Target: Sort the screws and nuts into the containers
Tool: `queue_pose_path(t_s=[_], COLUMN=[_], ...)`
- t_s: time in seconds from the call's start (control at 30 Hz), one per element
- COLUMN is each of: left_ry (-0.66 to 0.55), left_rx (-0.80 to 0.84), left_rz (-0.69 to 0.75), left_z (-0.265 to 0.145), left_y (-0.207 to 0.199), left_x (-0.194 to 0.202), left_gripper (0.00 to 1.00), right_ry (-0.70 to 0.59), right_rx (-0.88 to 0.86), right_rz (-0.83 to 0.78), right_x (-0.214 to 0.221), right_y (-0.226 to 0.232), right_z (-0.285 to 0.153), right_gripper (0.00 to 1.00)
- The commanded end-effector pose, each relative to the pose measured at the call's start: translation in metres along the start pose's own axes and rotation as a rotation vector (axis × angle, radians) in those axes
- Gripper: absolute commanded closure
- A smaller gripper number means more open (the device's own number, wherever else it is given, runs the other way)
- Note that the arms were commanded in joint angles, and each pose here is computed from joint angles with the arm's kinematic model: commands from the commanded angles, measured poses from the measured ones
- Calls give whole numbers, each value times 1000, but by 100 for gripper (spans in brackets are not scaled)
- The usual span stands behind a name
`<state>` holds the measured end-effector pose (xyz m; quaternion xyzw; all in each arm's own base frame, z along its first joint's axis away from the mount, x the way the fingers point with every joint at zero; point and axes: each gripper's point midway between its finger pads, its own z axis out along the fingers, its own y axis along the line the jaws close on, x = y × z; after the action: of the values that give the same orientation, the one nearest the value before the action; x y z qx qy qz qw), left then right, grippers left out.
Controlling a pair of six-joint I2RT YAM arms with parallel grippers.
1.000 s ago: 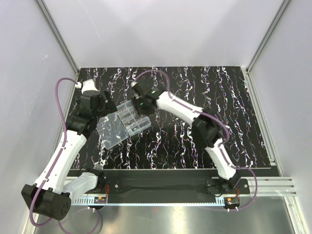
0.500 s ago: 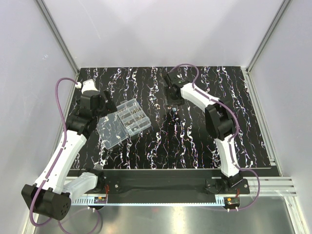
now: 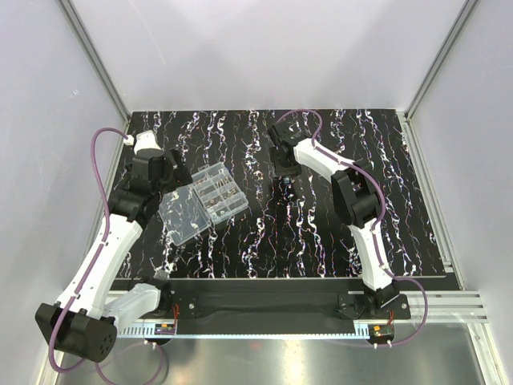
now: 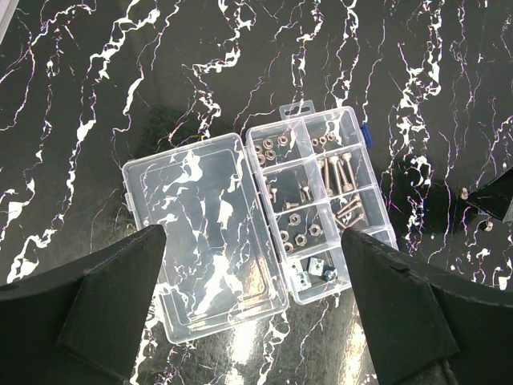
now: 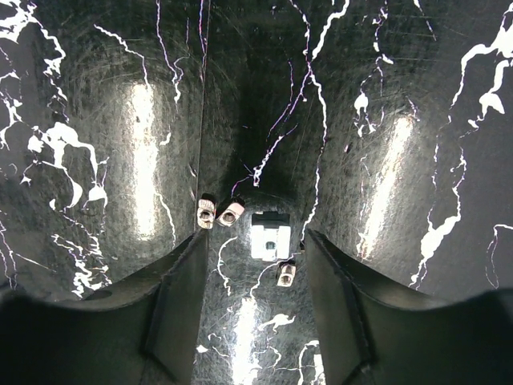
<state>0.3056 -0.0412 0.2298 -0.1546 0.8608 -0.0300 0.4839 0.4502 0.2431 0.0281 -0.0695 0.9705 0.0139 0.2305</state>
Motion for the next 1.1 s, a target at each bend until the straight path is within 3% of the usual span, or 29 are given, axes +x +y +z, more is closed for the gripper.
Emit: queue_pose_path(t_s=[0.0, 0.5, 0.57, 0.73, 0.87, 1.07], left_ry=[-43, -38, -38, -35, -31, -29], left_rx=[18, 19, 19, 19, 22, 23], left_rz=[-8, -8, -8, -7, -7, -8], left_z=[-1, 0, 0, 1, 1, 2], left_y=[-4, -5, -5, -5, -6, -6], left_x=[-11, -9, -9, -9, -8, -8], left_gripper=[1, 1, 1, 1, 1, 1], right_ry=[-17, 47, 52, 75, 65, 16], right_rx=[22, 43, 43, 40, 40, -14], right_rz=[3, 0, -3, 6, 15, 39], right_x=[-5, 18, 21, 28, 25, 3], right_y=[-7, -15, -15, -15, -15, -6], right_z=[4, 14, 17, 18, 10, -22], right_gripper=[44, 47, 51, 73, 82, 86])
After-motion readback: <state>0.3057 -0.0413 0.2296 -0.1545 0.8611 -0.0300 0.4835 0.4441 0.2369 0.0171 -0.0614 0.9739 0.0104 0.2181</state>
